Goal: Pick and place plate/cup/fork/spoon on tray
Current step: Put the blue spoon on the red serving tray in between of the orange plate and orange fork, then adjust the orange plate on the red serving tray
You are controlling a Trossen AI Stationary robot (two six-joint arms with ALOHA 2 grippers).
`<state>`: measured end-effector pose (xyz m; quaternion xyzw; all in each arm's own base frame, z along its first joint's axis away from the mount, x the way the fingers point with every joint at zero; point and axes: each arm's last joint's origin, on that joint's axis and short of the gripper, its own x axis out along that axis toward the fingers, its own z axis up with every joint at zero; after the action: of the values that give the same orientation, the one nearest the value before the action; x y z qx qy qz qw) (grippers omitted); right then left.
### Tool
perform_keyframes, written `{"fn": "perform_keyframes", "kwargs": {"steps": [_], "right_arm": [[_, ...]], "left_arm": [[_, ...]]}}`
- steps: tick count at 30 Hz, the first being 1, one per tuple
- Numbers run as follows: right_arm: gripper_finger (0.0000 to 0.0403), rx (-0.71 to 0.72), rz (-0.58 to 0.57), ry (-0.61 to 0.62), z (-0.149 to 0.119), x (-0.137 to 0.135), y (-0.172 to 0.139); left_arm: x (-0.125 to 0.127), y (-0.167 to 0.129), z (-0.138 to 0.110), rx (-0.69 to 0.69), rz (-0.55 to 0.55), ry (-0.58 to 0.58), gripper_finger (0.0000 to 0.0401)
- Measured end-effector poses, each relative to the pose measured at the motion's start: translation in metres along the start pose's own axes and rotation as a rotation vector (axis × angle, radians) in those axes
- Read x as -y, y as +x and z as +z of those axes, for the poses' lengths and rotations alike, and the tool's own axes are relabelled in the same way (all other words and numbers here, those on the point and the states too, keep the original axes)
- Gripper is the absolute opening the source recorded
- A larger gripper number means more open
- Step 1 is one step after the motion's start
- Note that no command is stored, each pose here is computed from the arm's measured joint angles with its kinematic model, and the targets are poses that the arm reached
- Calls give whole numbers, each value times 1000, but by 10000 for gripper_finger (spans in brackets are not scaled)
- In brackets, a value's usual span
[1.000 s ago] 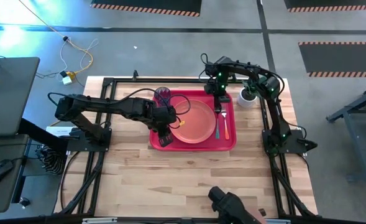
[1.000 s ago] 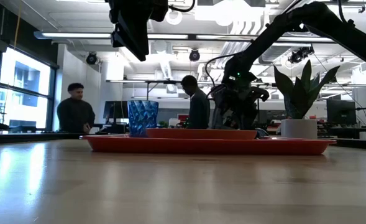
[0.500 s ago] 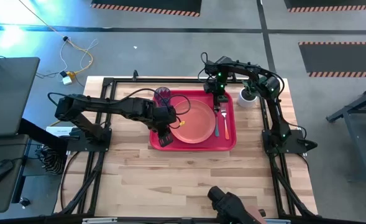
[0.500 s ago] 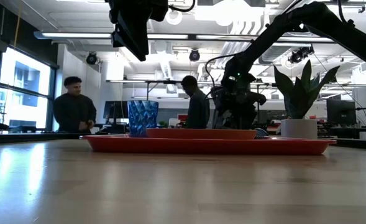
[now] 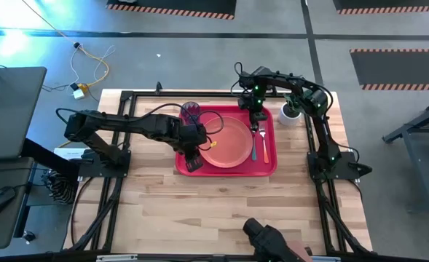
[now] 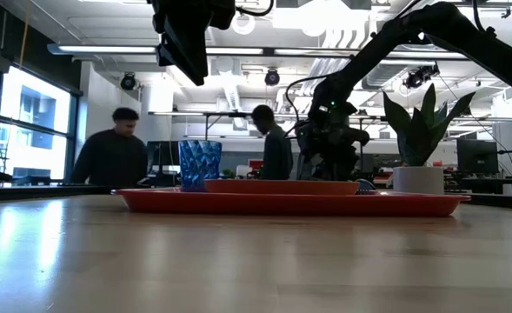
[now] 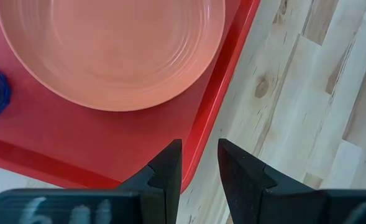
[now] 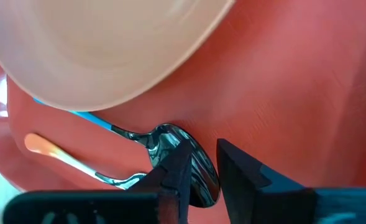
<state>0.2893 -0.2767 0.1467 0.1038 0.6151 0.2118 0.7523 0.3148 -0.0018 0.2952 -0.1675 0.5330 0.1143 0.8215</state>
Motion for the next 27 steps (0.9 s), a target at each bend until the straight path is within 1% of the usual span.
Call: {"fn": "perform_keyframes", "kwargs": {"steps": [9,20,24,27], "right_arm": [[67,-1,15,22,0,-2,1],[67,3,44,10,7,-8,4],[67,6,42,34,7,-8,3],[67,24,16,54,11,-6,-5]], "left_arm": [[0,0,0,-1,0,0,92],[0,0,0,0,0,0,92],[0,0,0,-1,0,0,92],[0,0,0,0,0,0,92]]}}
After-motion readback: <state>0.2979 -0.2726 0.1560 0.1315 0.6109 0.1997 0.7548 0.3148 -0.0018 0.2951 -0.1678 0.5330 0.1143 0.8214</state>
